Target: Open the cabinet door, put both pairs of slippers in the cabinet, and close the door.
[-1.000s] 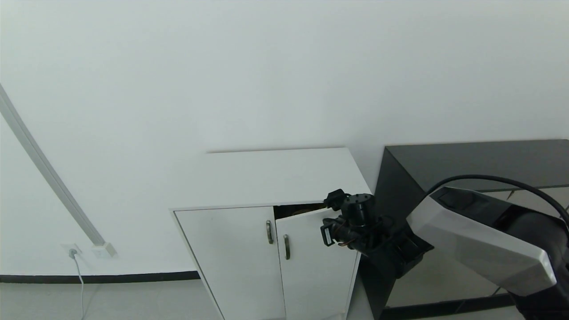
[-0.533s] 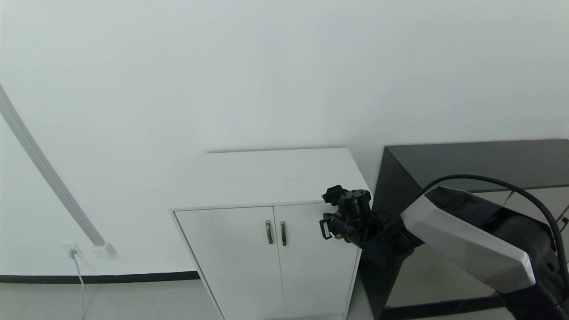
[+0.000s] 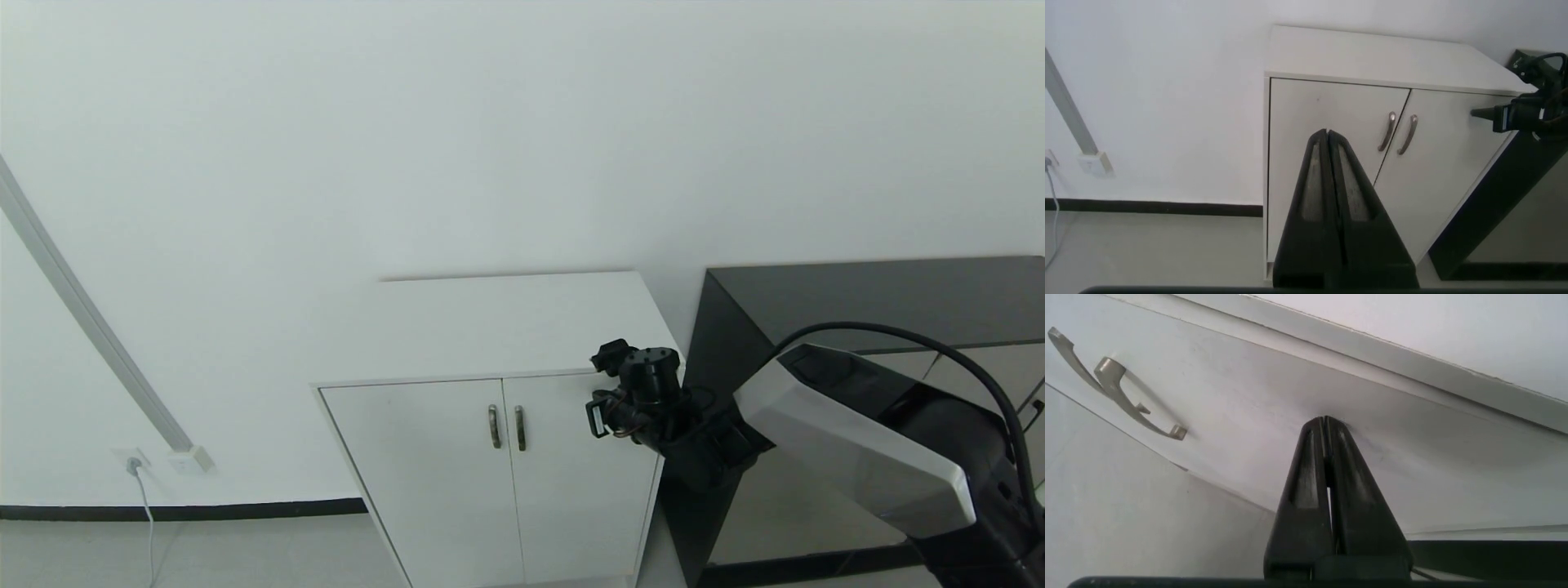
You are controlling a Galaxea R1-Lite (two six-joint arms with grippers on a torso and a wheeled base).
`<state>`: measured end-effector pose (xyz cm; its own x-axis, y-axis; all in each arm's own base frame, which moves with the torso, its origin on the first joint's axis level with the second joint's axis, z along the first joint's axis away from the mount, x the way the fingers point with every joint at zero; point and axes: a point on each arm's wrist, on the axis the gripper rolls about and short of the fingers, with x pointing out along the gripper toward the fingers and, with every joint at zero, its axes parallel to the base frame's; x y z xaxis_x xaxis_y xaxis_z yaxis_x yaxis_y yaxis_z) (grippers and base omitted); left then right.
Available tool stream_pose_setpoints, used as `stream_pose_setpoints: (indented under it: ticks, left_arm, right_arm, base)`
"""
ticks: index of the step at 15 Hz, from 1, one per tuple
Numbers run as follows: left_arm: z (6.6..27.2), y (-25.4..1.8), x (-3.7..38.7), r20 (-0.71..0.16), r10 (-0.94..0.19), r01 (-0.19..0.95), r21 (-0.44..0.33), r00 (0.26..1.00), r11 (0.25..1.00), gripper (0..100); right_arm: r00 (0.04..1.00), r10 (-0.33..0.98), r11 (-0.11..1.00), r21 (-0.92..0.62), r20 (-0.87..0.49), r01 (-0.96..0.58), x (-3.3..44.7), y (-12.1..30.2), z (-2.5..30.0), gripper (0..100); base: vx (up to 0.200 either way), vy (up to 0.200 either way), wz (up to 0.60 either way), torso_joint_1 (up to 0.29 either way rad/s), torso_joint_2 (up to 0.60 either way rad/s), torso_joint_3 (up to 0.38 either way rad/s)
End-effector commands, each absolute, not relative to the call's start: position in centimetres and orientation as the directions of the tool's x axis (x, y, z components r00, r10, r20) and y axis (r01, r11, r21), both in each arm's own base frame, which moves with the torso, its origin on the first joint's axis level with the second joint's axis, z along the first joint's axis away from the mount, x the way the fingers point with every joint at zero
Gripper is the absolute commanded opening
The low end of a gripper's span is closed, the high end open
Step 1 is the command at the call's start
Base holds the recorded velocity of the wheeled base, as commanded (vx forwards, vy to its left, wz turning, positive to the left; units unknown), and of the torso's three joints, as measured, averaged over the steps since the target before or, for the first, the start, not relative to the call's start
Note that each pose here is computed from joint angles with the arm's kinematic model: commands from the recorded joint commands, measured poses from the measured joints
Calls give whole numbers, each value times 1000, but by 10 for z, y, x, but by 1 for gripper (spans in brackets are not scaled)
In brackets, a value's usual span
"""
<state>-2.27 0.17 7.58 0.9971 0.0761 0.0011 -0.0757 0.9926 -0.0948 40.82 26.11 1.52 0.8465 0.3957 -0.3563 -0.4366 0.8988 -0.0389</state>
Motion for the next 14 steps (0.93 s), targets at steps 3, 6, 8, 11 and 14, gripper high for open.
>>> stream_pose_setpoints:
  ticks: [3, 6, 8, 11, 14]
  left_arm:
    - [76, 2, -23, 0, 77, -76, -95, 997, 993, 0]
    - [76, 2, -23, 0, 77, -76, -95, 997, 993, 0]
    - [76, 2, -23, 0, 77, -76, -95, 997, 993, 0]
    - [76, 2, -23, 0, 77, -76, -95, 997, 993, 0]
    - [76, 2, -23, 0, 77, -76, -96, 997, 992, 0]
  right_arm:
    - [849, 395, 900, -38, -351, -435, 412, 262, 14, 0]
    - [847, 395, 900, -37, -355, -435, 411, 262, 12, 0]
    - [848, 393, 900, -38, -355, -433, 411, 262, 11, 0]
    - [868, 368, 913, -48, -334, -405, 400, 257, 19, 0]
    - [880, 375, 914, -42, -292, -404, 377, 242, 38, 0]
  base:
    - [0, 0, 0, 0, 0, 0]
    - [0, 0, 0, 0, 0, 0]
    - [0, 0, 0, 0, 0, 0]
    - [0, 0, 0, 0, 0, 0]
    - [0, 0, 0, 0, 0, 0]
